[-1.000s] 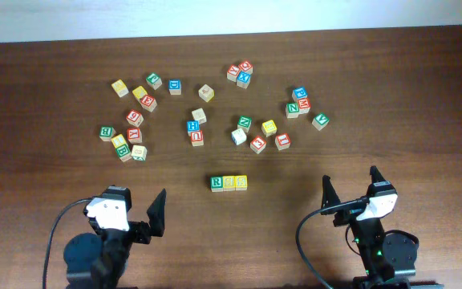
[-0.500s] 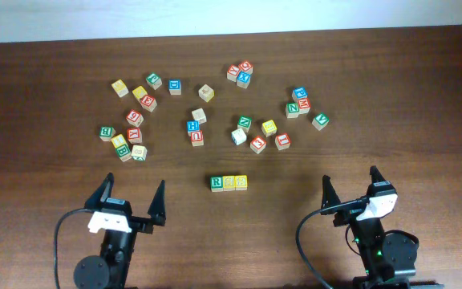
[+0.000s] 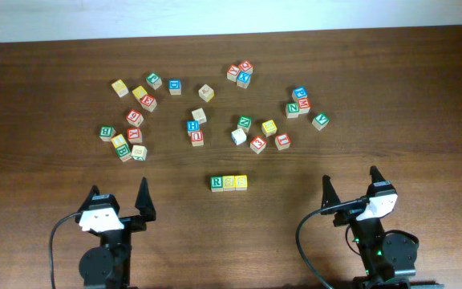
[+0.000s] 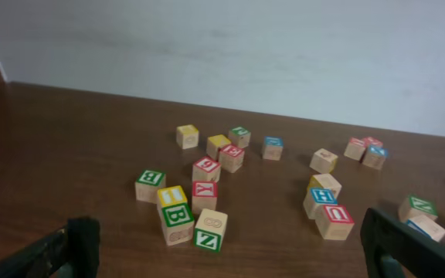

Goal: Spell out RSS

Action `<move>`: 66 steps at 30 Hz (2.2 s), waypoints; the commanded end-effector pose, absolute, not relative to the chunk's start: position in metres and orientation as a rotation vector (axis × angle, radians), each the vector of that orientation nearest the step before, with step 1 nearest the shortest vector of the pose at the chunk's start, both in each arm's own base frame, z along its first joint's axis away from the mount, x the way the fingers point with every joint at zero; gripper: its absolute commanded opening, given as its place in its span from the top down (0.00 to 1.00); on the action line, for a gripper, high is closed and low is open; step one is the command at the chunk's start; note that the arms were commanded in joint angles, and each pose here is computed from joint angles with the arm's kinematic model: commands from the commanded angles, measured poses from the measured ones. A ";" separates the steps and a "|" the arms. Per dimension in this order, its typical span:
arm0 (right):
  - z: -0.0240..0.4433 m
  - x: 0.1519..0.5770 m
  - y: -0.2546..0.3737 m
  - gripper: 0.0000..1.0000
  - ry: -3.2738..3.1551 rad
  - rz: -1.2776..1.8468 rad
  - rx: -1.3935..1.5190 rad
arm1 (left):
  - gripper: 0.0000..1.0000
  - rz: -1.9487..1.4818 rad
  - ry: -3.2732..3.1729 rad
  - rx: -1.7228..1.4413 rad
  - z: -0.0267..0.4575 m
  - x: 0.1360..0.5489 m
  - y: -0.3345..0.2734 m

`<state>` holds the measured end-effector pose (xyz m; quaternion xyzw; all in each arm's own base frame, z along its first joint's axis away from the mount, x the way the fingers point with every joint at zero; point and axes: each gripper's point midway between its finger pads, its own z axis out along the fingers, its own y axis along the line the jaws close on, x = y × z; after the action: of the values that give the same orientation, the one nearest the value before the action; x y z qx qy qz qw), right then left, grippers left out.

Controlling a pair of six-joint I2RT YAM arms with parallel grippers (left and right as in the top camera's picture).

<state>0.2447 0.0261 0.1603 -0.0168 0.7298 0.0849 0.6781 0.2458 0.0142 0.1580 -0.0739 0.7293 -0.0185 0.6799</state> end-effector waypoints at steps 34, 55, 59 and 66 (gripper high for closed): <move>0.158 0.245 0.023 0.02 1.641 0.173 -0.032 | 0.01 0.017 1.649 -0.063 0.156 0.246 0.010; 0.158 0.245 0.023 0.02 1.641 0.174 -0.032 | 0.01 0.016 1.649 -0.062 0.156 0.246 0.010; 0.158 0.245 0.023 0.02 1.641 0.173 -0.032 | 0.01 0.016 1.649 -0.062 0.156 0.246 0.010; 0.158 0.245 0.023 0.02 1.641 0.173 -0.032 | 0.01 0.017 1.649 -0.063 0.156 0.246 0.010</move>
<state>0.2447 0.0261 0.1604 -0.0167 0.7297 0.0850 0.6782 0.2459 0.0116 0.1570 -0.0368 0.7336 0.0056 0.6786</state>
